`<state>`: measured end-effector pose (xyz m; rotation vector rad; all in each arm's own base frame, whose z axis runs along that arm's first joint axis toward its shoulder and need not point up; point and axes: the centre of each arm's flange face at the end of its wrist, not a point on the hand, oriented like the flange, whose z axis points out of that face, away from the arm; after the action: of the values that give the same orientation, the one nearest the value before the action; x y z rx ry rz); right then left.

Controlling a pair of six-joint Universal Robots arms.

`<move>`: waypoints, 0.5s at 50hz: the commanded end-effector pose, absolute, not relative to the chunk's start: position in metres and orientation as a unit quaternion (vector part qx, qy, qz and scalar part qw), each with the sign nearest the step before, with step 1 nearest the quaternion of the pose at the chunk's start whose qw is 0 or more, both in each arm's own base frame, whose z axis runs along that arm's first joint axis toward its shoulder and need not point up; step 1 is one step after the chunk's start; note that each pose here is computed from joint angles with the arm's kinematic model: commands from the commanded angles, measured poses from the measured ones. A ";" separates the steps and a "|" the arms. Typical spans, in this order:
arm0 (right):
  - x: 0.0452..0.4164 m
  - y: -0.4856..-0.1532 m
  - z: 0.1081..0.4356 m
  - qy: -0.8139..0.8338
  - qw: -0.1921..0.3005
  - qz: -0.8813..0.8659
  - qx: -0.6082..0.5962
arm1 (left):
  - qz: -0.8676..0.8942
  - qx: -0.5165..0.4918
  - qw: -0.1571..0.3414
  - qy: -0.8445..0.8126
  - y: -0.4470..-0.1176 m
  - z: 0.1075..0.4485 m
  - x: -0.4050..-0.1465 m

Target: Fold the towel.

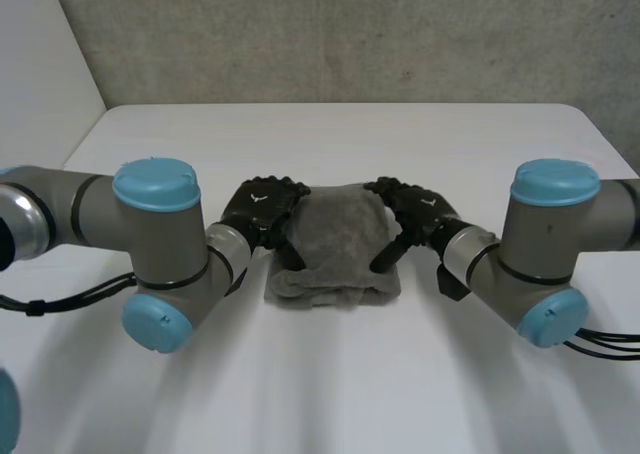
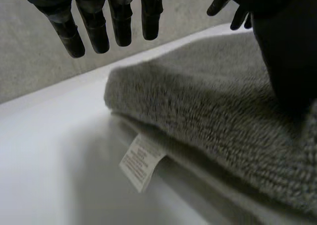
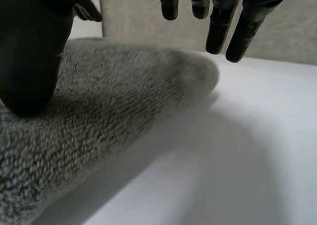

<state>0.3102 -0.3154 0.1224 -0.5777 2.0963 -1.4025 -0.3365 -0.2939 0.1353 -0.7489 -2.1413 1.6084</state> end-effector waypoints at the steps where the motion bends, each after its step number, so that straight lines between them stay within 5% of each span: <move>1: 0.318 -0.317 0.104 0.781 0.289 -0.504 -0.231 | 0.568 -0.265 0.171 -0.760 -0.302 0.127 -0.334; 15: 0.319 -0.326 0.105 0.761 0.226 -0.534 -0.289 | 0.577 -0.306 0.140 -0.744 -0.302 0.123 -0.335; 25: 0.313 -0.318 0.210 0.713 0.226 -0.600 -0.285 | 0.651 -0.271 0.156 -0.692 -0.294 0.213 -0.331</move>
<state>0.3181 -0.3267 0.1639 -0.7961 2.0170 -1.5876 -0.3339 -0.2997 0.1677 -0.8434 -2.0679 1.7674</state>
